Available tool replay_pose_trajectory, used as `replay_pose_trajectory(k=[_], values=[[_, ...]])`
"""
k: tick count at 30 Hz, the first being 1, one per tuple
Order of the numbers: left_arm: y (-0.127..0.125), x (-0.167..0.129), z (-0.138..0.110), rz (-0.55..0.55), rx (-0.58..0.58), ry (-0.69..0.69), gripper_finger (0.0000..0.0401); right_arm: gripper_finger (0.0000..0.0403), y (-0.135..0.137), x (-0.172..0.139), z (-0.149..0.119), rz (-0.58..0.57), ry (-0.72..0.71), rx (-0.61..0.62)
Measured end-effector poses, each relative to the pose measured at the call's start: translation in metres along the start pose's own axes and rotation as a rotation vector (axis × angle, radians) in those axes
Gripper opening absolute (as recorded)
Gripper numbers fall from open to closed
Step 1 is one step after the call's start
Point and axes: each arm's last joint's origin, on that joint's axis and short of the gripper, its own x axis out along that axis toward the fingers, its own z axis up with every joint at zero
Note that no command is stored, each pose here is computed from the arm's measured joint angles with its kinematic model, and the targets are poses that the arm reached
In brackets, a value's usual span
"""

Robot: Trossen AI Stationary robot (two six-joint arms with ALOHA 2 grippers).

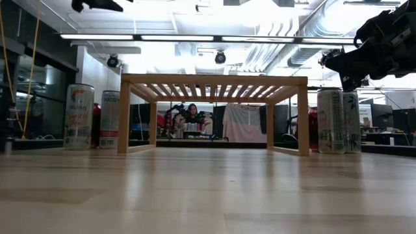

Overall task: Place canned beverage on shelf
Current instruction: Put the left white yellow soda can on the shelf

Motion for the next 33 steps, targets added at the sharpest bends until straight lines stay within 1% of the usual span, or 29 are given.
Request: replay_pose_trajectory(k=[3,8,9,11,14,16,17,18,20,23,25,26,28,31,33], values=[[0.000,0.003,0.009,-0.021,-0.018,0.113,0.0236,0.0000,0.000,0.000,0.000,0.000,0.000,0.000],[-0.001,0.006,0.013,-0.174,-0.033,0.206,0.0247,0.0000,0.000,0.000,0.000,0.001,0.000,0.000],[-0.001,0.007,0.013,-0.200,-0.029,0.219,0.0248,0.0000,0.000,0.000,0.000,0.000,-0.001,-0.021],[0.000,0.007,0.013,-0.229,-0.033,0.235,0.0248,0.0000,0.000,0.000,0.001,-0.011,-0.011,-0.132],[0.001,0.006,0.014,-0.254,-0.037,0.243,0.0248,0.0000,0.001,0.000,0.008,-0.012,-0.080,-0.241],[0.001,0.005,0.014,-0.267,-0.029,0.244,0.0248,0.0000,0.001,-0.001,0.011,-0.023,-0.119,-0.275],[0.002,0.004,0.015,-0.272,-0.024,0.241,0.0248,0.0000,0.001,-0.001,0.015,-0.048,-0.161,-0.268],[0.003,0.003,0.015,-0.275,-0.019,0.238,0.0248,0.0000,0.001,-0.002,0.021,-0.066,-0.226,-0.235],[0.004,0.001,0.016,-0.278,-0.022,0.230,0.0248,0.0000,0.003,-0.007,0.036,-0.076,-0.396,-0.129],[0.006,-0.002,0.018,-0.283,-0.010,0.216,0.0248,0.0000,0.004,-0.021,0.059,-0.074,-0.688,0.115],[0.007,-0.003,0.018,-0.283,0.012,0.204,0.0248,0.0000,0.003,-0.030,0.068,-0.115,-0.846,0.287],[0.007,-0.004,0.019,-0.285,0.018,0.199,0.0248,0.0000,0.001,-0.033,0.070,-0.142,-0.902,0.360],[0.007,-0.004,0.020,-0.290,0.021,0.187,0.0248,0.0000,-0.001,-0.035,0.072,-0.182,-0.958,0.458],[0.006,-0.004,0.021,-0.295,0.028,0.177,0.0248,0.0000,-0.001,-0.034,0.074,-0.151,-0.976,0.580],[0.006,-0.004,0.021,-0.296,0.033,0.174,0.0248,0.0000,0.000,-0.032,0.085,-0.135,-0.975,0.629]])
